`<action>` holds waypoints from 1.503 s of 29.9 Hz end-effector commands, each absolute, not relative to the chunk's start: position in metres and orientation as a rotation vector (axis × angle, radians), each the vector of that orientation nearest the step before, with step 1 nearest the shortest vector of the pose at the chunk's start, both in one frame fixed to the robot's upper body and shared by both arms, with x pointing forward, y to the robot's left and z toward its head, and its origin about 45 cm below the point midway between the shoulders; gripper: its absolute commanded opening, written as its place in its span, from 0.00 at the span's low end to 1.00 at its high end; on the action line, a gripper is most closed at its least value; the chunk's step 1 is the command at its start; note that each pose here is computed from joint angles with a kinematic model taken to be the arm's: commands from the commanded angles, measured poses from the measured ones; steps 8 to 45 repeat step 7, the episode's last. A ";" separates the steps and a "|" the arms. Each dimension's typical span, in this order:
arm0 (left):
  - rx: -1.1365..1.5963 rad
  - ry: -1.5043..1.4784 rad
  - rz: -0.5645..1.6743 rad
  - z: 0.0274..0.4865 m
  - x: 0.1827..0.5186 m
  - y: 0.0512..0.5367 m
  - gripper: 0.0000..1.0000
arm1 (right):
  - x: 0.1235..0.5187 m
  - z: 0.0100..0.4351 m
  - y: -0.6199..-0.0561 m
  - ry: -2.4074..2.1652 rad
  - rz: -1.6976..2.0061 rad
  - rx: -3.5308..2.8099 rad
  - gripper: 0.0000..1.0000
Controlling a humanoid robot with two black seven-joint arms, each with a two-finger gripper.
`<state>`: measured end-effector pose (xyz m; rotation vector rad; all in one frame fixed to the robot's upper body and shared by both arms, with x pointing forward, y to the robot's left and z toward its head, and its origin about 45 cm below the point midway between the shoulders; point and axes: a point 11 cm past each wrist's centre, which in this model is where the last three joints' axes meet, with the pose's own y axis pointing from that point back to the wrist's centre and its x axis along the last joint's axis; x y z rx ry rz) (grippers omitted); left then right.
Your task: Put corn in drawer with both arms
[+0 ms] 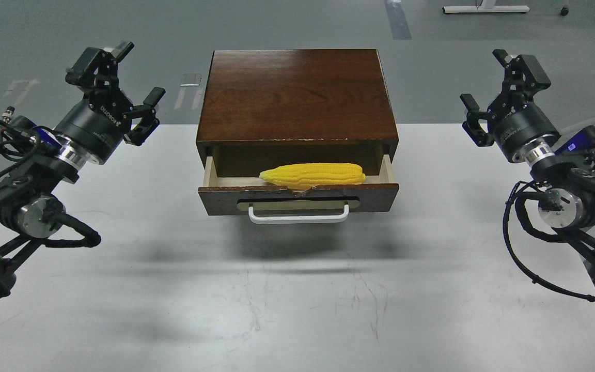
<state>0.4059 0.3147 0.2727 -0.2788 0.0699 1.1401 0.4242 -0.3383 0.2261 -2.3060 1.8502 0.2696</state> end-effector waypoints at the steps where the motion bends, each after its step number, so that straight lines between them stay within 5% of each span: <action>1: -0.280 0.073 1.138 0.271 0.406 0.312 0.99 | 0.418 0.216 -0.339 1.865 0.297 -2.307 1.00; 45: -0.280 0.075 1.133 0.270 0.406 0.310 0.99 | 0.415 0.212 -0.335 1.849 0.316 -2.321 1.00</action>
